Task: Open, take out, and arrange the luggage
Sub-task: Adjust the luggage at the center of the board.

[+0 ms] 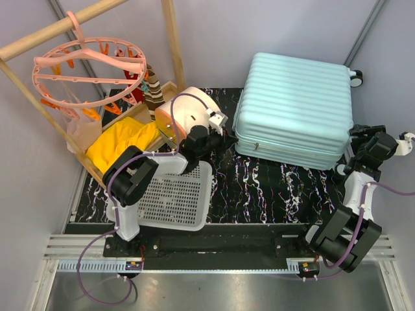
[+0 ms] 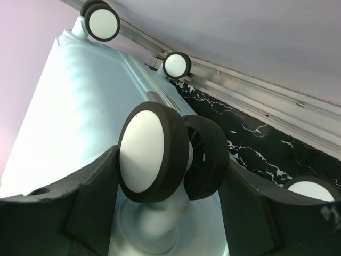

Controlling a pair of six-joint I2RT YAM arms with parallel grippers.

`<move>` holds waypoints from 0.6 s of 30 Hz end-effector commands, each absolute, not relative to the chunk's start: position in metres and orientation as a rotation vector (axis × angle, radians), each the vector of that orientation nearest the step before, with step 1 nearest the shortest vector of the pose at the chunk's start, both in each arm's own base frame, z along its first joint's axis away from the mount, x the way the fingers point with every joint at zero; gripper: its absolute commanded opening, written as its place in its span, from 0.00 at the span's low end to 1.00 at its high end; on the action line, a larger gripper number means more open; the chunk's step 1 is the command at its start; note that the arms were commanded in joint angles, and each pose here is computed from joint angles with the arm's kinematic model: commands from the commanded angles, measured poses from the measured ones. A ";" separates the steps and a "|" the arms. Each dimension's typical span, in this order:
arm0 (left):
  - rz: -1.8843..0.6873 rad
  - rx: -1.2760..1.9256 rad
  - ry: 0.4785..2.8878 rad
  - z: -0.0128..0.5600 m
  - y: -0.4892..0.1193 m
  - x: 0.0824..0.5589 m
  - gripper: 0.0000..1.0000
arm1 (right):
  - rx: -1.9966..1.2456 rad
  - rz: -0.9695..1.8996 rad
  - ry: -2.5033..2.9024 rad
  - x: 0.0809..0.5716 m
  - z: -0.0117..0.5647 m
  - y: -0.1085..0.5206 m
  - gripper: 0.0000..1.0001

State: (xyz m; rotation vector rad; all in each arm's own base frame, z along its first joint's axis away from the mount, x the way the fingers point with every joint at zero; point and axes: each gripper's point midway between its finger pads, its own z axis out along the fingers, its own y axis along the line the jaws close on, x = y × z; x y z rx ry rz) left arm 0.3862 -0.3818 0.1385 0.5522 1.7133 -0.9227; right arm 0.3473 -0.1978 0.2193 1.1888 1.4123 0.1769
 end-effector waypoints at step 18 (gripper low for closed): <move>-0.831 0.624 1.492 0.179 -0.392 0.338 0.00 | 0.814 0.164 1.668 0.353 0.210 -0.146 0.00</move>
